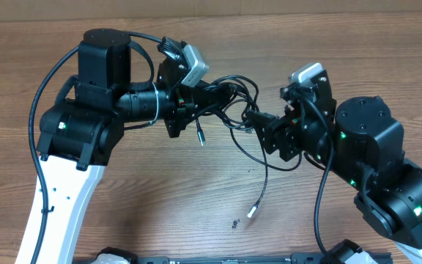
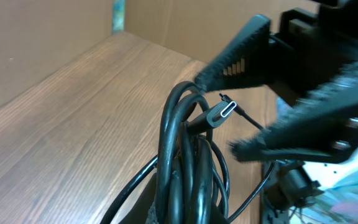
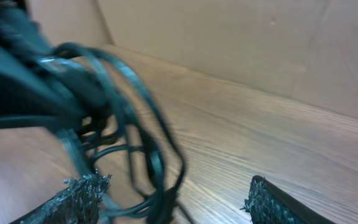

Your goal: Untangle cables

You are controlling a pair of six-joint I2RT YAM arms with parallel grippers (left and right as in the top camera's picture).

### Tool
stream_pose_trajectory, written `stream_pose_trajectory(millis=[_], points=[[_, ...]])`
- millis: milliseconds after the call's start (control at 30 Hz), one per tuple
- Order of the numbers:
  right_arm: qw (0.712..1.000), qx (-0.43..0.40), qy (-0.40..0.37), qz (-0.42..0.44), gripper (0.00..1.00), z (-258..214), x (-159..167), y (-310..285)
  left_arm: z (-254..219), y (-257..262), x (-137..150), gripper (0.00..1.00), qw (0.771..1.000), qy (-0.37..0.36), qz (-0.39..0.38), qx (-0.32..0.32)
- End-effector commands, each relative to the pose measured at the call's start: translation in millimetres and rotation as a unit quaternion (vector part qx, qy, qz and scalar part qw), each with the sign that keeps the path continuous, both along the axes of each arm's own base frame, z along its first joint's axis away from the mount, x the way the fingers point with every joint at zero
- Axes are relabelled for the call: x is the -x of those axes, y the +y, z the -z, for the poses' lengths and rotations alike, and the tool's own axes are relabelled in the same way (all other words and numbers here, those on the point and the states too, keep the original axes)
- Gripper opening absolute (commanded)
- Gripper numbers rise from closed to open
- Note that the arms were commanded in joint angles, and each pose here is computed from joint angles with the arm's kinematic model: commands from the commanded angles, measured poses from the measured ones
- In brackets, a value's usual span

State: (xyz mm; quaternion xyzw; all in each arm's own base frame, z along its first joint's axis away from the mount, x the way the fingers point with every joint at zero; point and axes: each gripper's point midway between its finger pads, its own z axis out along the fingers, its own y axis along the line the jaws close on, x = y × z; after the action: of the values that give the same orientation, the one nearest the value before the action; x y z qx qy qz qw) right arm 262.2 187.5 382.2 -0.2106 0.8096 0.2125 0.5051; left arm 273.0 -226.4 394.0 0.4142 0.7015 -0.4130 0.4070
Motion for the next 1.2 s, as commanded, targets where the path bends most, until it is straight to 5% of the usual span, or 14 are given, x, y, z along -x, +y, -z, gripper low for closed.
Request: stream_pose_trajectory(millis=[0, 300, 700, 1167], points=[[0.998, 0.015, -0.022, 0.057, 0.75, -6.8, -9.9, -18.2, -11.5, -3.7, 10.9, 0.04, 0.999, 0.001, 0.025, 0.021], [0.997, 0.027, -0.02, 0.076, 0.75, -2.1, -17.3, -22.0, -20.8, -8.4, 26.5, 0.04, 0.996, -0.011, 0.077, 0.047], [1.0, -0.011, -0.003, -0.009, 0.75, -4.5, -2.7, 7.4, -4.8, 1.4, -1.7, 0.04, 1.0, -0.019, -0.007, -0.005], [1.0, -0.007, 0.008, -0.017, 0.75, 2.4, -5.3, 12.6, -10.7, -3.5, 10.9, 0.04, 0.999, -0.006, 0.027, 0.018]])
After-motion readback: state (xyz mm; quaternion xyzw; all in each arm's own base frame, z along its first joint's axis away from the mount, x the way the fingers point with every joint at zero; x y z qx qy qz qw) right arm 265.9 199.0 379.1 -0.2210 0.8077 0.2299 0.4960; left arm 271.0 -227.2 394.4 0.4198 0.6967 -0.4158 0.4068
